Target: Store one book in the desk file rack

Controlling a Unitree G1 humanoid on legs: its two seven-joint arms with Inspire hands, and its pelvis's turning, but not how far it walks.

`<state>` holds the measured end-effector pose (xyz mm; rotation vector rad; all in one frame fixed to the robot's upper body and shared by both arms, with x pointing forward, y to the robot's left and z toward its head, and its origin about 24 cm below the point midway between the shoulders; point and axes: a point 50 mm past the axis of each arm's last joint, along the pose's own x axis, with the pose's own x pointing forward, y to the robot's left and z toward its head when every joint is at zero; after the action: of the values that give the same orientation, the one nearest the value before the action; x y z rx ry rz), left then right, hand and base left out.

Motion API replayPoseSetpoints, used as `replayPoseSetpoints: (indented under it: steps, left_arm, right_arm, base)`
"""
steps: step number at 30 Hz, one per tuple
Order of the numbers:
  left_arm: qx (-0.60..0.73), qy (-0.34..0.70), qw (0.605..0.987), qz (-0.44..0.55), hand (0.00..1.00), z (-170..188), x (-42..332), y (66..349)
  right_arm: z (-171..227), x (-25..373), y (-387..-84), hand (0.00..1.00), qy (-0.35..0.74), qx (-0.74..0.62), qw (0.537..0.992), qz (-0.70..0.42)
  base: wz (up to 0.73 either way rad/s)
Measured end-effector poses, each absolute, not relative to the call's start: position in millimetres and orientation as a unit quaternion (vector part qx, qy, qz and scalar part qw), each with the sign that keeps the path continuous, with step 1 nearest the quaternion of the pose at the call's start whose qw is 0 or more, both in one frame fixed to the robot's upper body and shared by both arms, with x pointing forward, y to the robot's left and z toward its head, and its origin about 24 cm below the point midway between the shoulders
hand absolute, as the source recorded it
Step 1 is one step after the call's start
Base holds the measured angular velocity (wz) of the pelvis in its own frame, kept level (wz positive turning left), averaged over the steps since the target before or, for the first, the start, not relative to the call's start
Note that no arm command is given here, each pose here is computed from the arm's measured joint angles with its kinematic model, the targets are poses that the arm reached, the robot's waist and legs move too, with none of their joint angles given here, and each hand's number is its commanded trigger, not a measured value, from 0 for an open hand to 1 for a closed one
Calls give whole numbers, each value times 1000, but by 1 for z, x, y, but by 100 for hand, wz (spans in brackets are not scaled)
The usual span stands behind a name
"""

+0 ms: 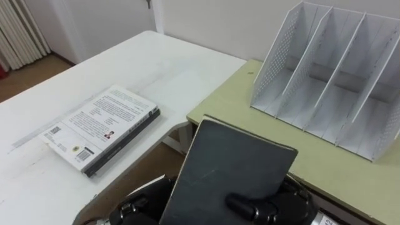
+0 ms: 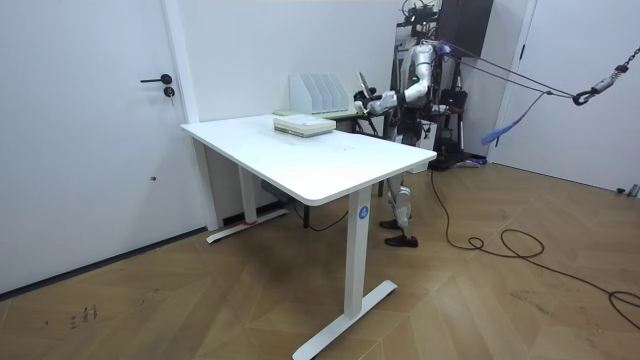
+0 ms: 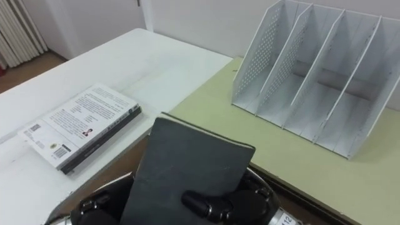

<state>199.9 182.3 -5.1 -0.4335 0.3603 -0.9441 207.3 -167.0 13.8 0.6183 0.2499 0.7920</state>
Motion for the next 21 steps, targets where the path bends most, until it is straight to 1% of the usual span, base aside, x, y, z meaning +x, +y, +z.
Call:
replayPoseSetpoints:
  steps: [1,3,4,6,7,9,13,15,21]
  left_arm:
    - [-197,187,856,-440,0,-11,198,185]
    - [-168,262,869,-386,0,-41,186,196]
    - [-162,279,870,-373,0,-48,182,198]
    - [-135,336,867,-341,0,-69,168,204]
    - [-133,349,866,-332,0,-74,165,205]
    - [-120,401,861,-287,0,-95,147,210]
    - [-112,449,853,-242,0,-114,125,211]
    - [-110,478,850,-193,0,-126,109,215]
    - [-98,515,842,-127,0,-141,83,221]
  right_arm:
    - [14,207,-167,100,118,296,869,378]
    - [16,209,-168,100,114,295,872,374]
    - [17,210,-168,100,111,296,872,373]
    - [21,215,-168,100,104,293,874,373]
    - [22,216,-168,100,102,293,875,373]
    - [25,219,-169,100,92,297,879,363]
    - [31,224,-177,100,76,292,894,332]
    - [40,228,-184,100,55,285,906,308]
    - [50,235,-192,100,23,276,926,258]
  base:
    - [0]
    - [-6]
    - [-8]
    - [-2]
    - [5]
    - [8]
    - [9]
    - [-5]
    - [0]
